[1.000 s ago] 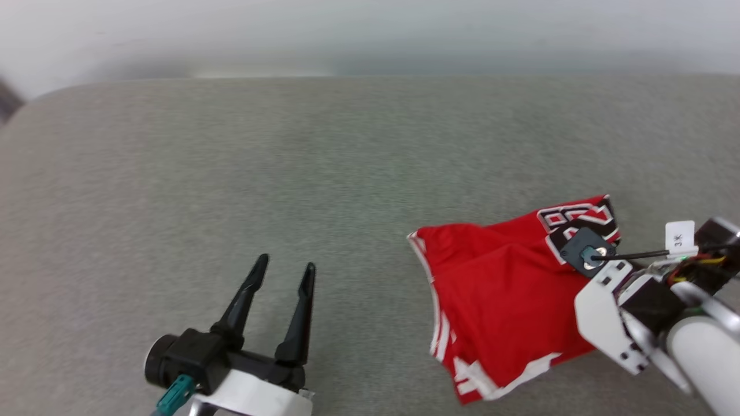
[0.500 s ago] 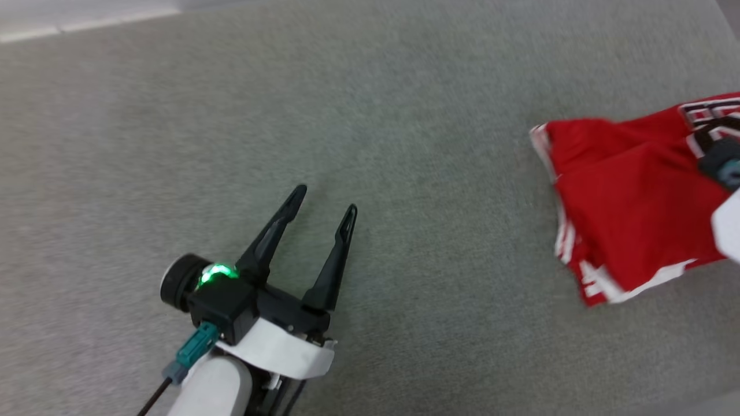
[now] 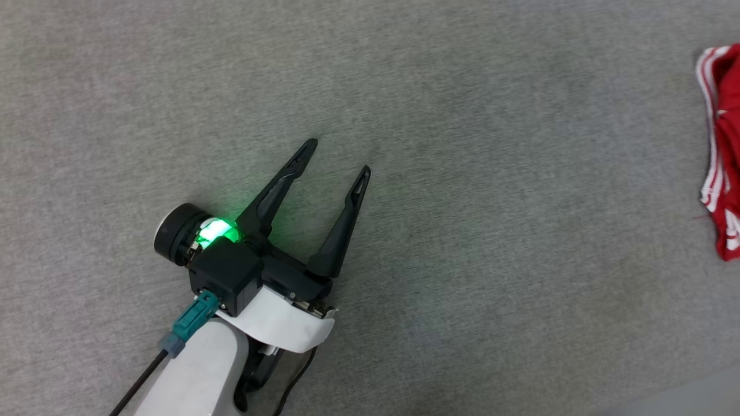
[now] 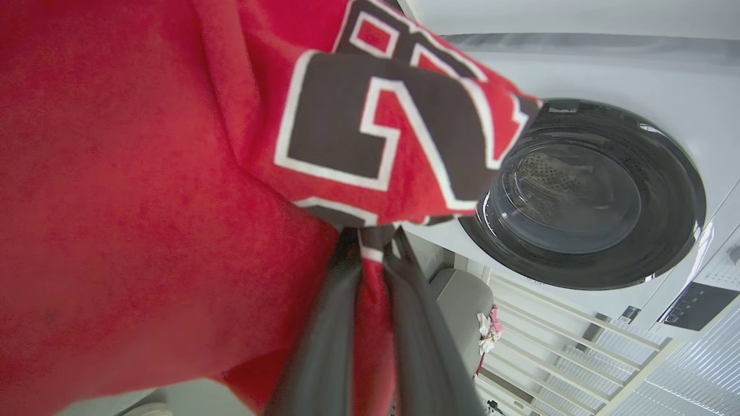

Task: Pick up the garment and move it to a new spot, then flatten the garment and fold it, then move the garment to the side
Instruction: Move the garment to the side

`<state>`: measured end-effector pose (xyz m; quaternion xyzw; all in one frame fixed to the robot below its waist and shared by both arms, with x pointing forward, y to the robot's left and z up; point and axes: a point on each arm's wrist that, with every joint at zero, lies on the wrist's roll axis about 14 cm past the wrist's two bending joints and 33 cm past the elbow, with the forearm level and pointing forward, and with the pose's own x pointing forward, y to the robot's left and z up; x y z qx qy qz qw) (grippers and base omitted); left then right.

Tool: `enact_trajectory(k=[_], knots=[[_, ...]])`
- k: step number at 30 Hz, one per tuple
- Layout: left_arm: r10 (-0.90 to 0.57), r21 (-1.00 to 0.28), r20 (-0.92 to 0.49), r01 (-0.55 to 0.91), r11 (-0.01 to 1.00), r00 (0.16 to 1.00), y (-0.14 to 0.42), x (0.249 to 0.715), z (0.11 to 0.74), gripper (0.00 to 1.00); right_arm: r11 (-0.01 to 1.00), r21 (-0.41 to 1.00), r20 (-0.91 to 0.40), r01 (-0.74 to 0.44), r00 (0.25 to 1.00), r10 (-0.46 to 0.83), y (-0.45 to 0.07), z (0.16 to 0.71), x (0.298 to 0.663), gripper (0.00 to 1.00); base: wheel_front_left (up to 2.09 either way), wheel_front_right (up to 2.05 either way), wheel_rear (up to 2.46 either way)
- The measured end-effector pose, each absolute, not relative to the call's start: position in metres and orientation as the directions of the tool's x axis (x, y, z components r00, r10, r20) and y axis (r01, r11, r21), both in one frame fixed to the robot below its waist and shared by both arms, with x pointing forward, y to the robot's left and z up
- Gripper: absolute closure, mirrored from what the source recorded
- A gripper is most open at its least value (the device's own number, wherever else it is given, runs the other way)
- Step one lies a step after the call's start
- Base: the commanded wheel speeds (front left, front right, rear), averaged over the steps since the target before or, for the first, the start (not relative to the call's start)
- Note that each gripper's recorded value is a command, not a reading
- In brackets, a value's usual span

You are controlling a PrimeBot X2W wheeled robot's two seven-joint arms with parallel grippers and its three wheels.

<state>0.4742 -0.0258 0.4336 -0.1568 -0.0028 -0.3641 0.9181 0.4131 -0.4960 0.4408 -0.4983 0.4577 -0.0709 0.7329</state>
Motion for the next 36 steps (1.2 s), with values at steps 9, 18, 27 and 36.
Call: enact_trajectory(k=[9, 18, 27, 36], knots=[[-0.634, -0.271, 0.097, 0.633, 0.725, 0.768, -0.007, 0.479, 0.428, 0.00, 0.511, -0.799, -0.586, -0.317, 0.600, -0.544, -0.497, 0.419, 0.429, 0.00, 0.00, 0.00, 0.00], [-0.572, -0.259, 0.133, 0.585, 0.769, 0.810, 0.008, 0.475, 0.460, 0.00, 0.533, -0.832, -0.438, -0.151, 0.769, -0.466, -0.476, 0.476, 0.464, 0.00, 0.00, 0.00, 0.00], [-0.420, -0.215, 0.193, 0.456, 0.864, 0.887, 0.058, 0.457, 0.510, 0.00, 0.691, -0.720, -0.124, 0.062, 0.969, -0.216, -0.392, 0.566, 0.493, 0.00, 0.00, 0.00, 0.00], [-0.246, -0.121, 0.229, 0.279, 0.953, 0.942, 0.128, 0.417, 0.544, 0.00, 0.927, -0.372, 0.139, 0.050, 0.990, 0.002, -0.287, 0.596, 0.464, 0.00, 0.00, 0.00, 0.00]])
